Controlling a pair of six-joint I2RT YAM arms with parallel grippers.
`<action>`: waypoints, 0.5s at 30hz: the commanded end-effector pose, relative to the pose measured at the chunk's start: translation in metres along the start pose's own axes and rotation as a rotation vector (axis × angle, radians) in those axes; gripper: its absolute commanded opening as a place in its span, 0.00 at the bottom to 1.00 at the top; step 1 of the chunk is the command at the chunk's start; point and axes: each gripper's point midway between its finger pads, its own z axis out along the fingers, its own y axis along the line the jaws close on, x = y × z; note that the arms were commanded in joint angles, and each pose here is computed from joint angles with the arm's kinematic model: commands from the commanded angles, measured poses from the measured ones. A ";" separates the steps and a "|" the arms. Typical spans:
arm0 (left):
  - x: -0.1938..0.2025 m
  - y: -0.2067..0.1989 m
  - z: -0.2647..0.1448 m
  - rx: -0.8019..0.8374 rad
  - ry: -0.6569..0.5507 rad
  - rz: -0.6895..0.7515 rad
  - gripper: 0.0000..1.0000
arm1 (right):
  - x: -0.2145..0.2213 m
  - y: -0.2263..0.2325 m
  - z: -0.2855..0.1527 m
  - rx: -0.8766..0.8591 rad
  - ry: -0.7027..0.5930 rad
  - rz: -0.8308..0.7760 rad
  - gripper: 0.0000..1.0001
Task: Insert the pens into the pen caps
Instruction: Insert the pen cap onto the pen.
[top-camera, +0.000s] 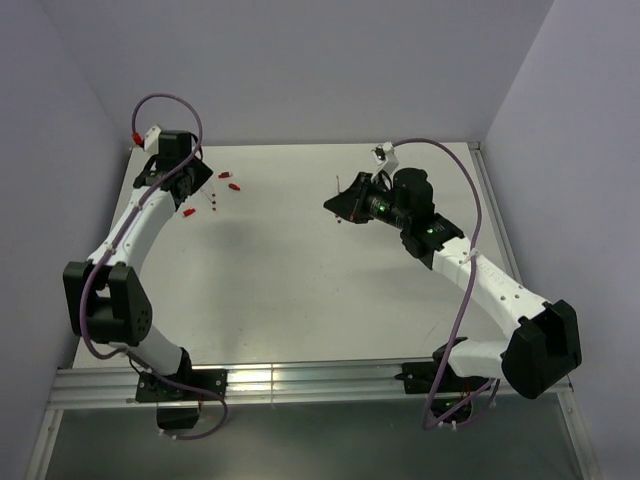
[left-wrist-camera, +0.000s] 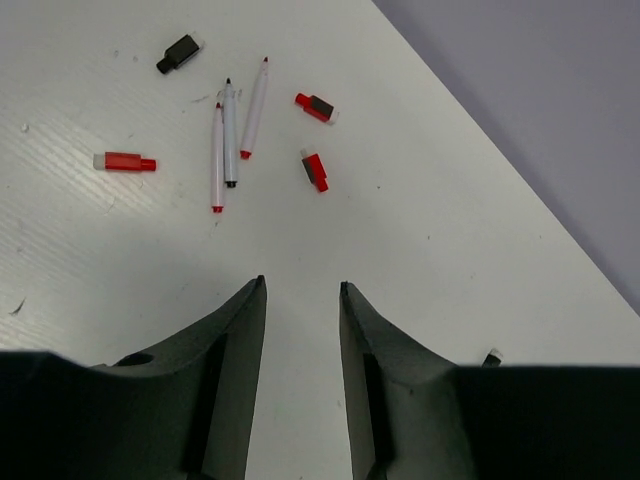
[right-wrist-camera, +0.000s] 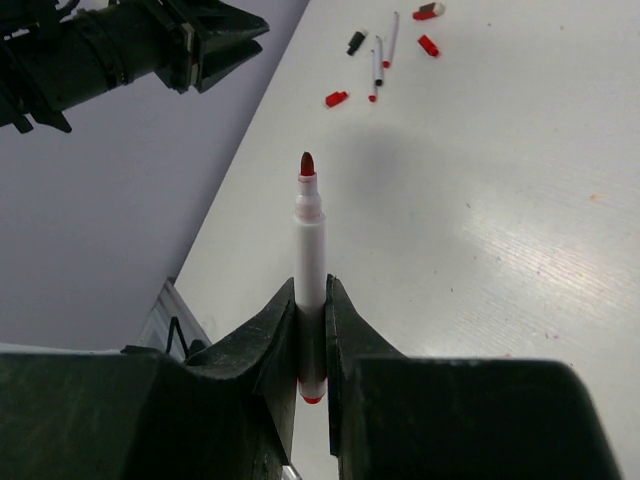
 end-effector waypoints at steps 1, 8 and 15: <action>-0.014 -0.012 0.018 -0.034 -0.029 -0.049 0.39 | -0.007 0.000 -0.006 -0.015 -0.025 -0.023 0.00; 0.016 -0.017 0.089 -0.144 -0.004 -0.154 0.31 | -0.013 -0.014 -0.014 0.030 -0.045 -0.031 0.00; 0.054 -0.025 0.144 -0.240 0.031 -0.185 0.33 | -0.019 -0.030 -0.022 0.071 -0.065 -0.031 0.00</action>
